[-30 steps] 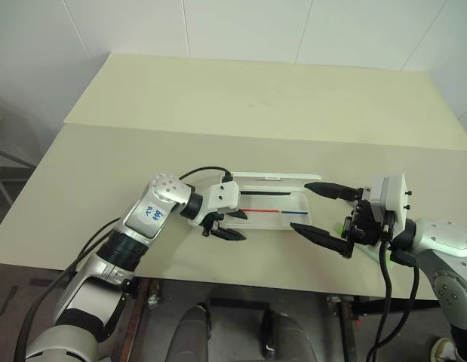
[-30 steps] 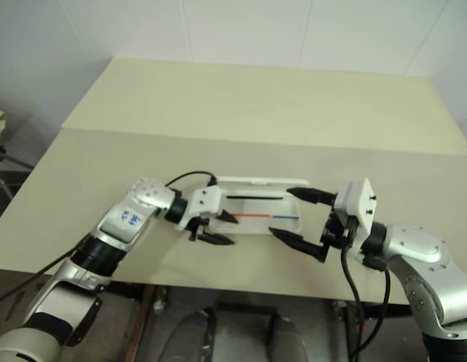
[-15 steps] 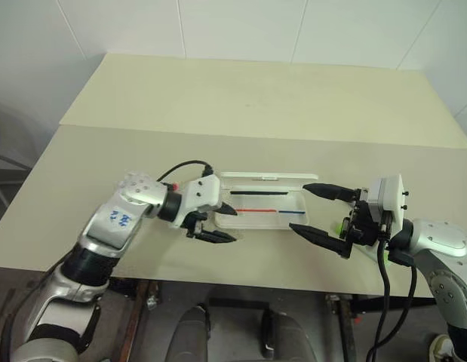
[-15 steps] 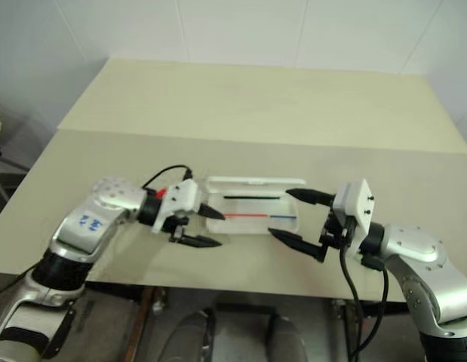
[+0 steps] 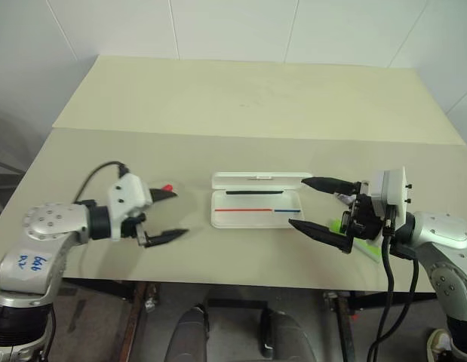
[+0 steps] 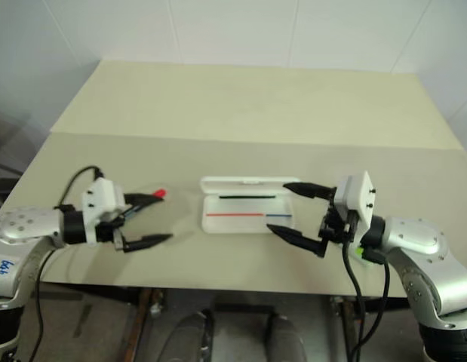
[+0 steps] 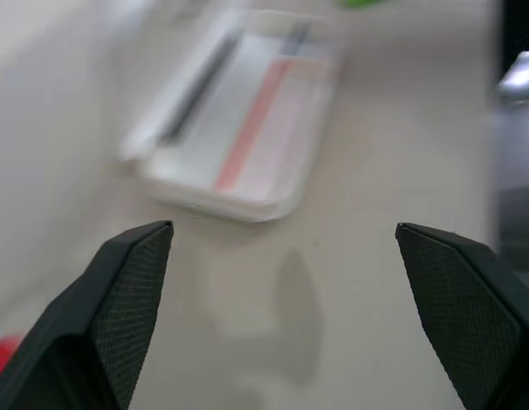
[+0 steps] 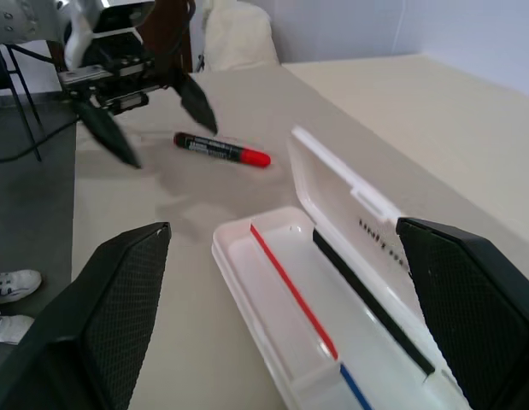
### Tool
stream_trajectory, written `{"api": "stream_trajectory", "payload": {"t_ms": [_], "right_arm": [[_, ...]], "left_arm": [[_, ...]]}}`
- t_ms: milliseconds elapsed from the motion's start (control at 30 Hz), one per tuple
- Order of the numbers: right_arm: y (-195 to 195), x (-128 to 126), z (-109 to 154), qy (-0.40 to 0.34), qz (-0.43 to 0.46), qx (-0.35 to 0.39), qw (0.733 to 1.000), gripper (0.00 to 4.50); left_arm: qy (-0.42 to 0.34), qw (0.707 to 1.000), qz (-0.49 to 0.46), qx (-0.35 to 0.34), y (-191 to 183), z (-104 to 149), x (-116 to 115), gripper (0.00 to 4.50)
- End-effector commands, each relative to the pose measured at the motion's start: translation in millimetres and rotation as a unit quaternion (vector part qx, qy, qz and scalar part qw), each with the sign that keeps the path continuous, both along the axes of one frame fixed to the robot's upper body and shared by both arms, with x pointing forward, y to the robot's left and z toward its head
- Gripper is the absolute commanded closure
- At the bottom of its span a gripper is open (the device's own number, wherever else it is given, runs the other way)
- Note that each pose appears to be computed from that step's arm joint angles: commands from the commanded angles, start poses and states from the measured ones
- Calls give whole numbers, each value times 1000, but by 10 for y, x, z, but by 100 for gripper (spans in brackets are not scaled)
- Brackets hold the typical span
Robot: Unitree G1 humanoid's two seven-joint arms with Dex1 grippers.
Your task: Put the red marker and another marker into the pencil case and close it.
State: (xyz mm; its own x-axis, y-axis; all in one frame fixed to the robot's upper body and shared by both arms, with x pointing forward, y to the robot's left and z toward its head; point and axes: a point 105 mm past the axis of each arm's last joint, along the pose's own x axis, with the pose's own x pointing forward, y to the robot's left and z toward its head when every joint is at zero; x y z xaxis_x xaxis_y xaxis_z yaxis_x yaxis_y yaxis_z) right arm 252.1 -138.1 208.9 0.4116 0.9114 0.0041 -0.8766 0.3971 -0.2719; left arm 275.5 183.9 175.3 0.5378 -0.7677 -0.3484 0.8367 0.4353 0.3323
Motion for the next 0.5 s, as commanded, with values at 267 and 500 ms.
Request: {"api": "stream_trajectory", "payload": {"t_ms": [267, 500], "right_arm": [[105, -10, 113, -17, 34, 11, 999, 0], [165, -91, 153, -15, 55, 9, 998, 0]], "left_arm": [[-40, 987, 153, 15, 706, -202, -4, 3], [-46, 980, 192, 18, 1046, -361, 3, 3]]}}
